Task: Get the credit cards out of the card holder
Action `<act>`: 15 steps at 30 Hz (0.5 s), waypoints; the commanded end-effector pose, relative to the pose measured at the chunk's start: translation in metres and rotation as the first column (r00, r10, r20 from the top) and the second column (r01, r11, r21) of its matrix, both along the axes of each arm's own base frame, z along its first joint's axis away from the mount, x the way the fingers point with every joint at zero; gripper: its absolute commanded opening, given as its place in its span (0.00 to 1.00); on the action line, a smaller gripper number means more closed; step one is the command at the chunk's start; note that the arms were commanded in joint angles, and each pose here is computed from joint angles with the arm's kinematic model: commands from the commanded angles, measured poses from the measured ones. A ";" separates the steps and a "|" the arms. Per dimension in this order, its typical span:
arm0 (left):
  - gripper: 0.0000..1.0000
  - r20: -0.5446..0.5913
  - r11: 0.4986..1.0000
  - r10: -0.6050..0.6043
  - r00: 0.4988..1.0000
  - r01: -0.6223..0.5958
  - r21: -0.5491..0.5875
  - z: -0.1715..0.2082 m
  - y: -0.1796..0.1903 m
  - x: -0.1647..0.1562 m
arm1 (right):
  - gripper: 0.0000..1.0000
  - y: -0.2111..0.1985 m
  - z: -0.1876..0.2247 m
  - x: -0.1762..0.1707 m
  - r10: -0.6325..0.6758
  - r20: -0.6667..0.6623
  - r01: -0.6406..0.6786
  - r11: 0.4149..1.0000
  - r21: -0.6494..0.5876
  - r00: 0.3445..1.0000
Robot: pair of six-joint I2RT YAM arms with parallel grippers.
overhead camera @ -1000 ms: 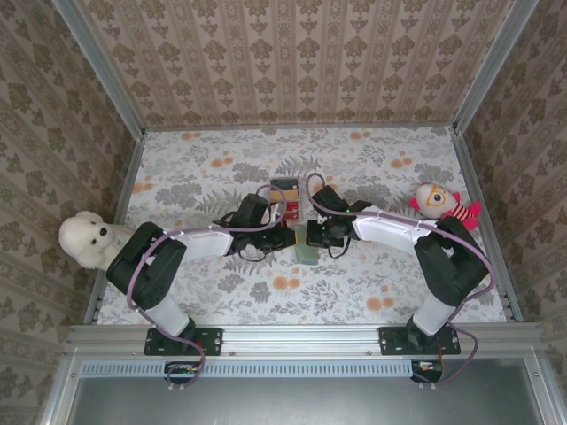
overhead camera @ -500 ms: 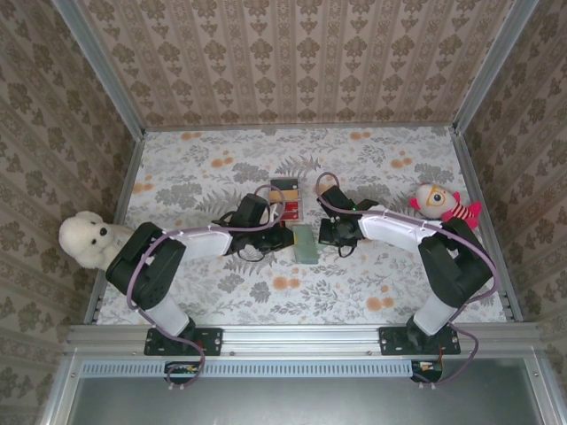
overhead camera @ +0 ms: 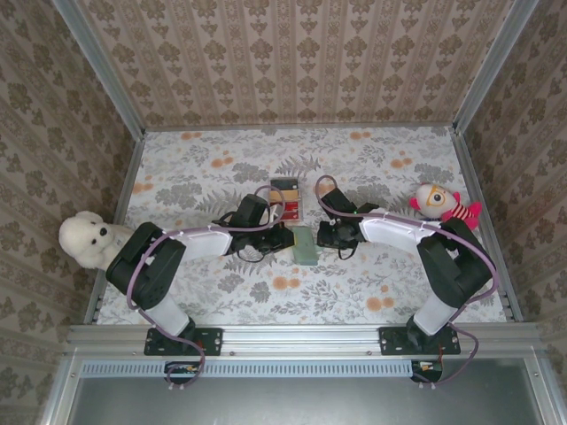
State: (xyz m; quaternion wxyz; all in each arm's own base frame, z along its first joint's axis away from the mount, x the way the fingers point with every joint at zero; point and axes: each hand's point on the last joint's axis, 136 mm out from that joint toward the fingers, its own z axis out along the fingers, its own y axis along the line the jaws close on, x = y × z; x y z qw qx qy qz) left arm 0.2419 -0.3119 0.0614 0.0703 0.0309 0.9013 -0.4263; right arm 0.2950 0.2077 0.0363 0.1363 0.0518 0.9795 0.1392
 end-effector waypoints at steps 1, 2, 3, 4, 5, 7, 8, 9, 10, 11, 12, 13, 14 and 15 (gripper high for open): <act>0.11 -0.016 1.000 -0.015 1.000 0.015 -0.002 -0.001 0.000 -0.003 | 0.29 0.007 -0.004 0.001 0.032 -0.020 -0.032 0.999 0.019 0.999; 0.12 -0.020 1.000 -0.014 1.000 0.014 0.000 -0.002 0.000 -0.003 | 0.29 0.008 -0.006 0.002 0.032 -0.023 -0.031 0.999 0.017 0.999; 0.13 -0.024 1.000 -0.014 1.000 0.014 0.001 -0.002 0.001 -0.004 | 0.28 0.008 -0.007 0.002 0.034 -0.026 -0.033 0.999 0.018 0.999; 0.15 -0.026 1.000 -0.013 1.000 0.014 0.003 0.000 0.001 -0.004 | 0.27 0.009 -0.007 0.002 0.035 -0.028 -0.034 0.999 0.021 0.999; 0.17 -0.030 1.000 -0.015 0.999 0.016 0.005 0.001 0.001 -0.004 | 0.26 0.011 -0.007 0.002 0.040 -0.028 -0.039 0.999 0.032 0.999; 0.26 -0.025 1.000 -0.018 1.000 0.018 0.010 0.007 0.001 -0.003 | 0.20 0.015 -0.007 0.001 0.049 -0.034 -0.047 0.997 0.055 0.998; 0.30 -0.021 1.000 -0.019 1.000 0.019 0.023 0.010 0.002 -0.003 | 0.15 0.016 -0.007 0.000 0.052 -0.037 -0.050 0.997 0.059 0.998; 0.36 -0.019 0.999 -0.018 1.000 0.019 0.044 0.010 0.005 -0.002 | 0.12 0.015 -0.006 -0.001 0.054 -0.032 -0.052 0.997 0.056 0.998; 0.41 -0.013 0.998 -0.014 1.000 0.015 0.069 0.011 0.008 -0.001 | 0.10 0.013 -0.003 -0.001 0.053 -0.027 -0.052 0.997 0.049 0.998; 0.47 -0.014 0.995 -0.009 1.000 0.010 0.095 0.010 0.013 -0.001 | 0.10 0.010 0.000 -0.001 0.054 -0.018 -0.054 0.998 0.037 0.998; 0.54 -0.010 0.993 -0.003 1.000 0.004 0.117 0.010 0.017 0.000 | 0.09 0.008 0.006 -0.001 0.062 -0.006 -0.061 0.998 0.028 0.998; 0.58 0.000 0.992 -0.001 1.000 0.001 0.124 0.012 0.020 0.001 | 0.09 0.006 0.010 -0.001 0.069 0.003 -0.069 0.997 0.020 0.998; 0.64 0.011 0.992 0.001 1.000 -0.002 0.128 0.015 0.023 0.002 | 0.09 0.006 0.018 -0.001 0.084 0.020 -0.085 0.996 0.017 0.996; 0.70 0.027 0.991 0.006 1.000 -0.010 0.132 0.019 0.026 0.005 | 0.09 0.006 0.025 -0.001 0.101 0.035 -0.101 0.995 0.016 0.994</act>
